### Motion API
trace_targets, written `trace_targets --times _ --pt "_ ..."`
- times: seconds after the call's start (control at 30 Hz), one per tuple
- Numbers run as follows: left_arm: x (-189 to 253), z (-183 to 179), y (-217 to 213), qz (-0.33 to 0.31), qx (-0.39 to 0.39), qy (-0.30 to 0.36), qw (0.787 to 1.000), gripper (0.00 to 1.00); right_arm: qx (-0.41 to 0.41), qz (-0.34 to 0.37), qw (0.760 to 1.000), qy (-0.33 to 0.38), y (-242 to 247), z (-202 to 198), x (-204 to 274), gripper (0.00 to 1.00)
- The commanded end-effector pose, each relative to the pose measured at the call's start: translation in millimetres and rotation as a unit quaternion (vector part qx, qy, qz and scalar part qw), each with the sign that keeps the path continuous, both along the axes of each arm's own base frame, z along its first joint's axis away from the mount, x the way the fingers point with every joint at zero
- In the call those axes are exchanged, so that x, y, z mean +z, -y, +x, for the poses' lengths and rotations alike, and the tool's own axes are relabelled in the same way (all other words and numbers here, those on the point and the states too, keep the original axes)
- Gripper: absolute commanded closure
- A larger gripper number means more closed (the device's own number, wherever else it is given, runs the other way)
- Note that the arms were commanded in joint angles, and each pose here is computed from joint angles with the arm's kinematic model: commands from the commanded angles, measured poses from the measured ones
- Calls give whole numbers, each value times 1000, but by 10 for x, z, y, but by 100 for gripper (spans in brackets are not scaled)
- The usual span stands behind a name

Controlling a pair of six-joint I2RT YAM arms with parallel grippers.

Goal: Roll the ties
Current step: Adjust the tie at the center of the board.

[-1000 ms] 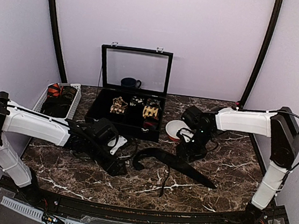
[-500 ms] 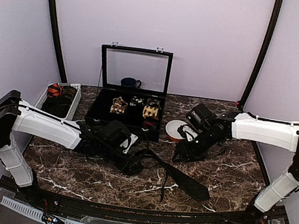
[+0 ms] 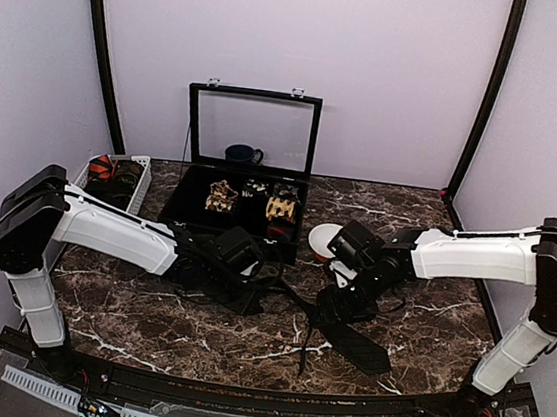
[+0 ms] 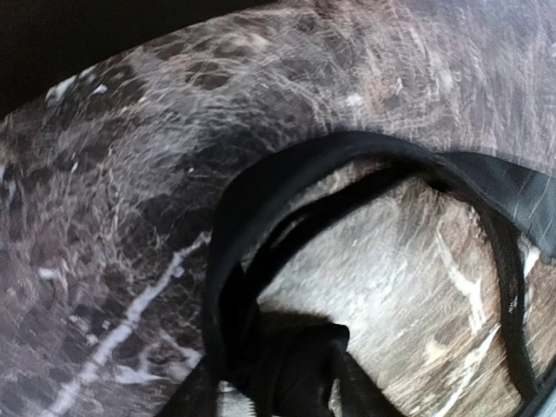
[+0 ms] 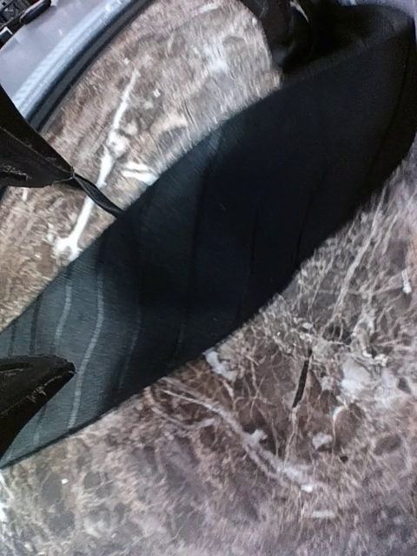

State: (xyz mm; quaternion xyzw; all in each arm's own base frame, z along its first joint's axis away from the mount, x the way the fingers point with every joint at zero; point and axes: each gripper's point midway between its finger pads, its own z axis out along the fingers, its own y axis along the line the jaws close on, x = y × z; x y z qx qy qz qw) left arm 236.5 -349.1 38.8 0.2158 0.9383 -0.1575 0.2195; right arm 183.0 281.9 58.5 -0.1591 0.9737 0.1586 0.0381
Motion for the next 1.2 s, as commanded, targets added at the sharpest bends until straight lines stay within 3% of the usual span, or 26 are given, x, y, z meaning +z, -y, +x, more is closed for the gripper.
trace_targets --times 0.0,0.13,0.27,0.43,0.6,0.63,0.73,0.8,1.1,1.17 --pt "76 -80 -146 49 -34 -1 998 80 6 10 1000 28 -213 142 -9 33" --pt "234 -161 -226 65 -84 -4 994 100 38 43 998 40 -436 164 -3 32" --pt "404 -279 -239 56 -133 -20 989 100 68 60 994 65 -632 218 43 30" --pt "802 -244 -399 104 -172 18 979 100 69 99 986 118 -710 330 324 30" --pt "1256 -243 -421 137 -218 32 966 100 57 205 950 229 -736 421 964 28" --pt "1296 -267 -420 144 -225 18 964 100 57 223 941 249 -713 418 1056 27" --pt "1484 -343 -320 125 -226 -24 966 100 56 279 911 299 -663 367 1347 4" --pt "1597 -392 -217 99 -222 -46 969 100 62 299 901 309 -669 295 1396 2" --pt "2015 -420 -99 55 -186 -69 979 100 101 288 888 344 -1057 119 1254 0" --pt "2078 -443 -86 40 -180 -71 980 100 91 257 894 355 -1129 194 1137 6"
